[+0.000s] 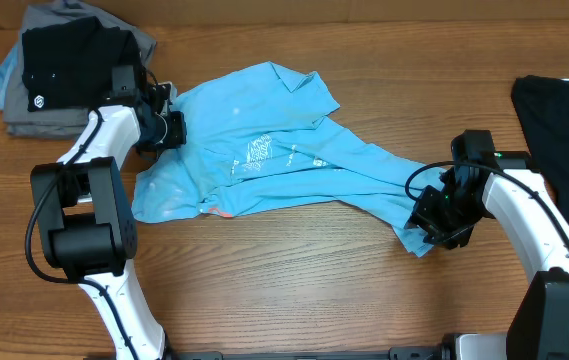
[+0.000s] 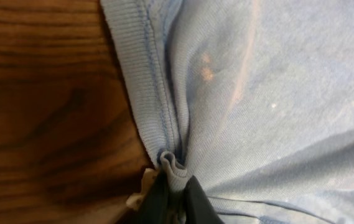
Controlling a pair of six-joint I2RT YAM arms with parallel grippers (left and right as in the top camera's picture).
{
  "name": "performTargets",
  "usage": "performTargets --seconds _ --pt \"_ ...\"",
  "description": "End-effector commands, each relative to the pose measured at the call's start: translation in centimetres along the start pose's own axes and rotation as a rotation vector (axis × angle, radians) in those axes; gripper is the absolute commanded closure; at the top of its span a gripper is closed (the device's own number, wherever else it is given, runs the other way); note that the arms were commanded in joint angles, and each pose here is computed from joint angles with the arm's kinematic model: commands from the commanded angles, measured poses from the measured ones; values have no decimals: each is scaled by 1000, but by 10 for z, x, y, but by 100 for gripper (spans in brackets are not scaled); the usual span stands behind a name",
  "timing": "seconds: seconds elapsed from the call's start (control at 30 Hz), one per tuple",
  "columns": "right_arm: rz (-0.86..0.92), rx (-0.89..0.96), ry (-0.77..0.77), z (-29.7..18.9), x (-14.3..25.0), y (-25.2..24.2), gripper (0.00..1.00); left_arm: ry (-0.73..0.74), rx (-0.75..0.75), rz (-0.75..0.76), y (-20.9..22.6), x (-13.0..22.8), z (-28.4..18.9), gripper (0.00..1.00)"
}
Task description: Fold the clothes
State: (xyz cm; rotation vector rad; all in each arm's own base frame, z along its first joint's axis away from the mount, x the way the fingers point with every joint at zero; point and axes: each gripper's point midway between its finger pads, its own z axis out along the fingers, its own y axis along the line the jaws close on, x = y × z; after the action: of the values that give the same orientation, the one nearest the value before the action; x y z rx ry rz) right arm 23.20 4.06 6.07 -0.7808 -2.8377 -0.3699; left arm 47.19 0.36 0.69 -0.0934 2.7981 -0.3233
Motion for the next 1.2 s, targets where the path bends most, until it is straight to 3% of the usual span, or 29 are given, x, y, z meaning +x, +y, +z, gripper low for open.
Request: performTargets --seconds 0.0,0.03,0.2,0.27,0.43,0.57,1.03,1.17 --pt "1 11 28 2 7 -3 54 18 0 -3 -3 1 -4 96" --pt "1 17 31 1 8 -4 51 13 -1 -4 -4 -2 -10 96" --pt "-15 95 -33 1 -4 -17 20 -9 -2 2 -12 -17 -42 96" --pt "-16 110 -68 0 -12 -18 15 -19 -2 4 -16 -20 -55 96" --pt "-16 114 -155 5 -31 -18 17 -31 -9 -5 -19 -20 -74 96" --pt "-24 94 -185 14 -38 -17 39 -10 -9 -13 -20 -14 -78 96" --pt "-38 74 -236 21 -49 -15 40 43 -10 -25 -20 0 -78 96" --pt "-38 73 -238 21 -49 -15 51 43 -10 -25 -20 0 -78 96"
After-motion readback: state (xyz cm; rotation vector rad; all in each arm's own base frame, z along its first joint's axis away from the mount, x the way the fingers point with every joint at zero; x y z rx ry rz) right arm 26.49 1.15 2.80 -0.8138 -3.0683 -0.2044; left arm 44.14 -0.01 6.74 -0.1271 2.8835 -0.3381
